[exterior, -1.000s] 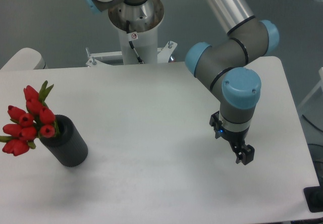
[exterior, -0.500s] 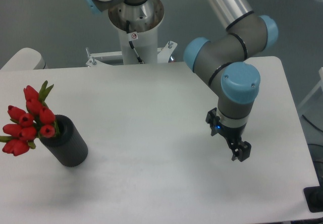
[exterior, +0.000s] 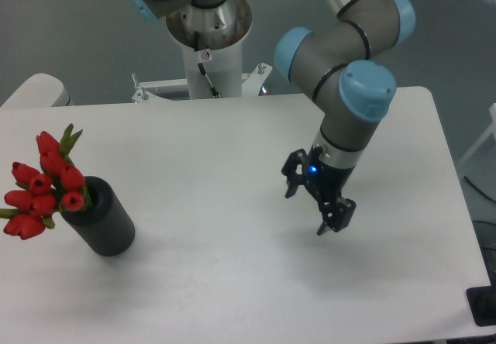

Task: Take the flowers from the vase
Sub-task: 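Open the gripper and move it toward the tulip stems above the vase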

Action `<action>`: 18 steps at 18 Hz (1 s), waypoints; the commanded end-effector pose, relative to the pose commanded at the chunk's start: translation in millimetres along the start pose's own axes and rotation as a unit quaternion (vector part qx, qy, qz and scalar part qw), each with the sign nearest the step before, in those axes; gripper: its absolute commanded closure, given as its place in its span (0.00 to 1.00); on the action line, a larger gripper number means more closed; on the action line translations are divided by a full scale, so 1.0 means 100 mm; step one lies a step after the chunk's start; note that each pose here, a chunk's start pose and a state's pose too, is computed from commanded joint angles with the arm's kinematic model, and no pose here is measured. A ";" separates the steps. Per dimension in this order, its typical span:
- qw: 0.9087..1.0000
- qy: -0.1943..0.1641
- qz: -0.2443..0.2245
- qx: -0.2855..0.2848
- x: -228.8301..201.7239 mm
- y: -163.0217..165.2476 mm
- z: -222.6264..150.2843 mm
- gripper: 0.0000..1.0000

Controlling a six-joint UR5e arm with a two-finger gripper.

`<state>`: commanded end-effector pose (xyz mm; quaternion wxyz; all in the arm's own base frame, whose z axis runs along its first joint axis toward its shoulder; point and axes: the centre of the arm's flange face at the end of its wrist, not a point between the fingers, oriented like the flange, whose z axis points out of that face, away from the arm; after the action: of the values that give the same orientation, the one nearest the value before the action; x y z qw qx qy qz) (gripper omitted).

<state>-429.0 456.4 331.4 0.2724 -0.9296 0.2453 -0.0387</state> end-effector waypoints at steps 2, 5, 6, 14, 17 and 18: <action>0.998 0.007 -0.024 0.050 0.14 -0.12 0.01 0.00; 0.989 0.027 -0.070 0.128 0.32 -0.30 0.07 0.00; 0.984 0.037 -0.080 0.152 0.37 -0.34 0.11 0.00; 0.967 0.115 -0.082 0.210 1.00 -1.02 0.53 0.00; 0.964 0.127 -0.064 0.225 1.17 -1.26 0.54 0.00; 0.963 0.132 -0.059 0.226 1.22 -1.33 0.57 0.00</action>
<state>-252.2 522.9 344.9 0.4373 -0.8434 0.2090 -0.2317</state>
